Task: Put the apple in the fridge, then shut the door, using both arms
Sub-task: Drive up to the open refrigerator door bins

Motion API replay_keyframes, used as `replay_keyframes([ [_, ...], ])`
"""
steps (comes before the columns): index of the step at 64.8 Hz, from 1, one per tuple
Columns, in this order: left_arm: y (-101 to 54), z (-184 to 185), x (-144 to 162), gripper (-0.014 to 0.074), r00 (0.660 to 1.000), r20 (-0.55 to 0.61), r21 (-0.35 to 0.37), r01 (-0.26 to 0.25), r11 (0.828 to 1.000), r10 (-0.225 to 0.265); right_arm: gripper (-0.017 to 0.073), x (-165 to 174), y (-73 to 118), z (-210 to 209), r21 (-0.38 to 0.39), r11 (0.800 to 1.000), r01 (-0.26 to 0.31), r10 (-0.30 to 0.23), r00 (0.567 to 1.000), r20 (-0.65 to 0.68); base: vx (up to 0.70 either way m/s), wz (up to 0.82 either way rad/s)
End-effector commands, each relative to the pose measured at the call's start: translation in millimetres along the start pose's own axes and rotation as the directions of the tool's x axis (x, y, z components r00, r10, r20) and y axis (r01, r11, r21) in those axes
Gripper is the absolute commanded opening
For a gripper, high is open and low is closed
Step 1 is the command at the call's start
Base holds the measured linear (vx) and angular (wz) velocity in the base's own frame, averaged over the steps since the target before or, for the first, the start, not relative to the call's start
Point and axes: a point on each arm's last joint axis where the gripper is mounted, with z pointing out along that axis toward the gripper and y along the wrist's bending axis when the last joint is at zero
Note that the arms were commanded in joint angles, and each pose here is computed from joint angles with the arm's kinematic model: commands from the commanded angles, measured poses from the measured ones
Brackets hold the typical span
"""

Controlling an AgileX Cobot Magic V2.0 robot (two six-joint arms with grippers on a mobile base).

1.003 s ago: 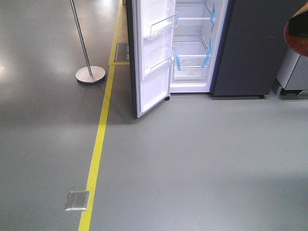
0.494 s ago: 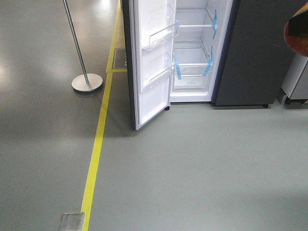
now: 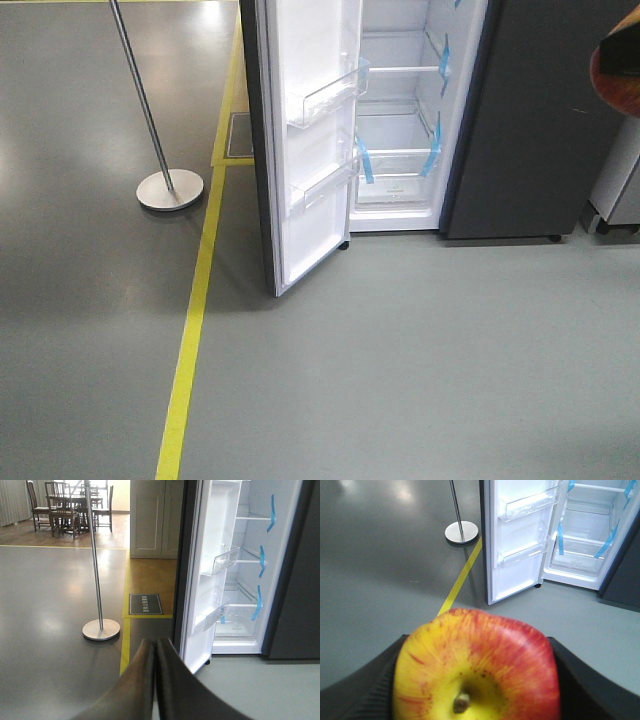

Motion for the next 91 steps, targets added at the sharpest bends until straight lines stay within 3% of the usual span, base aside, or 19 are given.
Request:
replay_keyframes([
  [1, -2.4, -2.7, -13.1, -0.0006, 0.994, 0.105, 0.024, 0.008, 1.000, -0.010, 0.0025, -11.4, 3.1, -12.7, 0.014, 1.000, 0.009, -0.011, 0.994, 0.110, 0.21, -0.01],
  [91, -2.4, -2.7, -13.1, -0.0006, 0.994, 0.105, 0.024, 0.008, 1.000, -0.010, 0.0025, -11.4, 3.0, -12.7, 0.014, 1.000, 0.009, -0.011, 0.994, 0.110, 0.18, 0.05],
])
